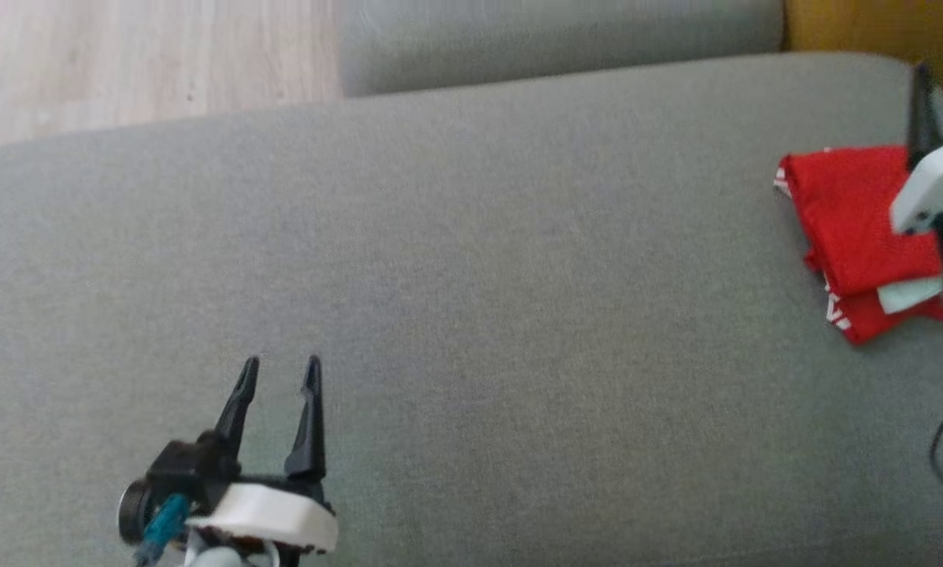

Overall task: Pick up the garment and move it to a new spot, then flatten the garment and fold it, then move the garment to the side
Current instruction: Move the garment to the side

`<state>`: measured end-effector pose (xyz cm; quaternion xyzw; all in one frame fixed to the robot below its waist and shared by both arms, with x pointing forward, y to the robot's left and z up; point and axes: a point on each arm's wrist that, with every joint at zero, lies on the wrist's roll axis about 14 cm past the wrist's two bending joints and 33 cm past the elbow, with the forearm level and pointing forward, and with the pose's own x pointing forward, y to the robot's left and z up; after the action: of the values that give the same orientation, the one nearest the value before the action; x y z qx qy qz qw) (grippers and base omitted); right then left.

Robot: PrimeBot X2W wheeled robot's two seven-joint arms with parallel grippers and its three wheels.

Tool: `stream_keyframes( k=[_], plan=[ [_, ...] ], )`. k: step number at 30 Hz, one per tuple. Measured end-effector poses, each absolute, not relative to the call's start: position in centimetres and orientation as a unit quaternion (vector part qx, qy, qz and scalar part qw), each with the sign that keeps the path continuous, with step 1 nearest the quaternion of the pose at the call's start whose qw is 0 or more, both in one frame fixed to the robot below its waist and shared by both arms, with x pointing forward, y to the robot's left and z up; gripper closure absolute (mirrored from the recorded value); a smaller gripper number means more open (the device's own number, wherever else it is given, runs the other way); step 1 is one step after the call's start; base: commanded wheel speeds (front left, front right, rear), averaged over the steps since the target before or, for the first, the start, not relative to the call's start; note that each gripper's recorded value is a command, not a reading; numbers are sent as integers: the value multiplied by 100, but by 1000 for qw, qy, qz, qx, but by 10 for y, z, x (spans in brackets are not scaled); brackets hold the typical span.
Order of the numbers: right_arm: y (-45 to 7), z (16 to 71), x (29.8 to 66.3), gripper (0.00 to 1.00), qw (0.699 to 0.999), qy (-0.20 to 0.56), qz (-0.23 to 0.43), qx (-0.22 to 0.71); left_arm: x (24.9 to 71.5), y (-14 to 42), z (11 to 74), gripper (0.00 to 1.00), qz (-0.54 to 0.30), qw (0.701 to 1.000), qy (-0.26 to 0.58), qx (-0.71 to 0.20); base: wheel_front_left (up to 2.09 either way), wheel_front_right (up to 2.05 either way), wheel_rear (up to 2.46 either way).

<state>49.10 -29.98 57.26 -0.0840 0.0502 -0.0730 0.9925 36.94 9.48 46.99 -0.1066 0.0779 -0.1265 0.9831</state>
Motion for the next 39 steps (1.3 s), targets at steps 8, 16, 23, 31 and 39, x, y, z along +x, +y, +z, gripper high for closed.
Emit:
stream_keyframes(
  k=[8, 16, 23, 31, 39],
  plan=[
    [-230, 566, 454, 0, 1000, 12, 1, -23, 345, 129, 480, 0, -71, 989, 58, -115, 0, 0, 0],
    [-164, 540, 410, 0, 998, 5, 60, 21, 317, 169, 472, 0, -8, 990, 61, -126, 0, 0, 0],
    [-148, 502, 365, 0, 996, 31, 77, 41, 299, 181, 465, 0, 10, 988, 67, -136, 0, 0, 0],
    [-147, 491, 338, 0, 995, 34, 80, 52, 294, 173, 463, 0, -1, 987, 69, -142, 0, 0, 0],
    [-147, 480, 321, 0, 994, 46, 79, 54, 294, 166, 460, 0, -11, 988, 75, -137, 0, 0, 0]
  ],
)
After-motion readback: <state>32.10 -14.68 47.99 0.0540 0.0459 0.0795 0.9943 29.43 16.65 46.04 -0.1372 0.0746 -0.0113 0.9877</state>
